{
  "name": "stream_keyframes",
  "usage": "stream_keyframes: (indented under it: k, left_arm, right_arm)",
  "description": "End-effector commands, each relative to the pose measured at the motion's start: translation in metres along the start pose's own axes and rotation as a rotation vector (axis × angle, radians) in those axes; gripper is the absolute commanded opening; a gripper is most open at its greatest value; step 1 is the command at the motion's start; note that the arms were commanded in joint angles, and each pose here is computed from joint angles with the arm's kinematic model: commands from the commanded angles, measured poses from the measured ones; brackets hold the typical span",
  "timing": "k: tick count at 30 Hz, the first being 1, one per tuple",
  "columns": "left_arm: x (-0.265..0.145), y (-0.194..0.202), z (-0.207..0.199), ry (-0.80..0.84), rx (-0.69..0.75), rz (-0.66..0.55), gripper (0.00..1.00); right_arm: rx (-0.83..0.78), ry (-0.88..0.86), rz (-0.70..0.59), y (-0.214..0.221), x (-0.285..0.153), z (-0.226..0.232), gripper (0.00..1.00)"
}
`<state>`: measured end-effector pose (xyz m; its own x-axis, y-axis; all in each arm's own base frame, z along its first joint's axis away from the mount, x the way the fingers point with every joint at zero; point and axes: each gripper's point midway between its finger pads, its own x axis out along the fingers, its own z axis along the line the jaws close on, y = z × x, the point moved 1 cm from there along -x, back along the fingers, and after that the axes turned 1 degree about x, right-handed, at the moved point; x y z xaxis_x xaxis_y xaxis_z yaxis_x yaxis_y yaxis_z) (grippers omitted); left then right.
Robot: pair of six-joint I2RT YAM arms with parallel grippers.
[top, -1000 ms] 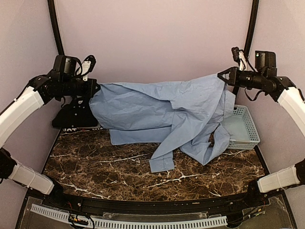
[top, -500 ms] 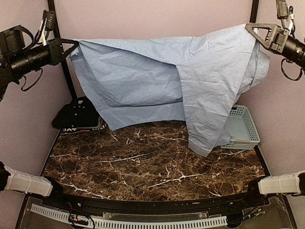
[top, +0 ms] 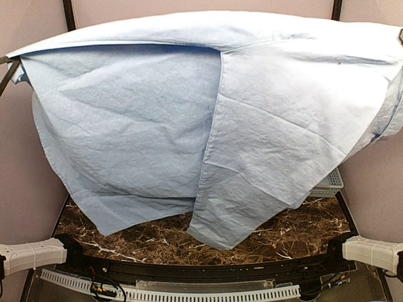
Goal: Fold and stack the long sleeve shirts
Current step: Flatten out the crumpled shirt at the center of the board.
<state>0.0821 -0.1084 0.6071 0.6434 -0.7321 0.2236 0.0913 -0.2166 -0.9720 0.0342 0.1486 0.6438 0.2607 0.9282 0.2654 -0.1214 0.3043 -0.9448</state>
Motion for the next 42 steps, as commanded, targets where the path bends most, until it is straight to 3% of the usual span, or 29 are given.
stream_keyframes:
  k: [1,5,10,14,20,25,29,34,42]
  left_arm:
    - [0.001,0.003,0.009,-0.057,-0.048,0.028,0.00]
    - [0.012,0.010,0.036,-0.186,-0.042,0.051,0.00]
    - [0.050,0.055,0.109,-0.472,-0.024,0.188,0.00]
    - [0.069,0.074,0.143,-0.602,0.018,0.236,0.00]
    - [0.067,0.052,0.180,-0.826,0.109,0.212,0.00]
    - [0.083,0.048,0.193,-0.866,0.143,0.248,0.00]
    - [0.094,0.052,0.182,-0.771,0.124,0.258,0.00]
    - [0.093,0.056,0.140,-0.524,0.101,0.244,0.00]
    - [0.031,0.012,0.063,-0.291,0.051,0.093,0.00]
  right_arm:
    - [0.004,0.000,-0.037,-0.008,-0.005,0.014,0.00]
    - [0.017,0.080,-0.049,-0.007,-0.001,-0.014,0.00]
    - [0.082,0.371,-0.009,0.016,0.009,-0.113,0.00]
    - [0.068,0.478,0.008,0.025,0.012,-0.155,0.00]
    - [0.119,0.431,0.069,0.036,0.038,-0.195,0.00]
    - [0.130,0.464,0.088,0.044,0.043,-0.220,0.00]
    - [0.123,0.440,0.099,0.045,0.043,-0.215,0.00]
    - [0.083,0.317,0.108,0.040,0.040,-0.170,0.00]
    - [0.058,0.086,0.068,0.016,0.019,-0.060,0.00]
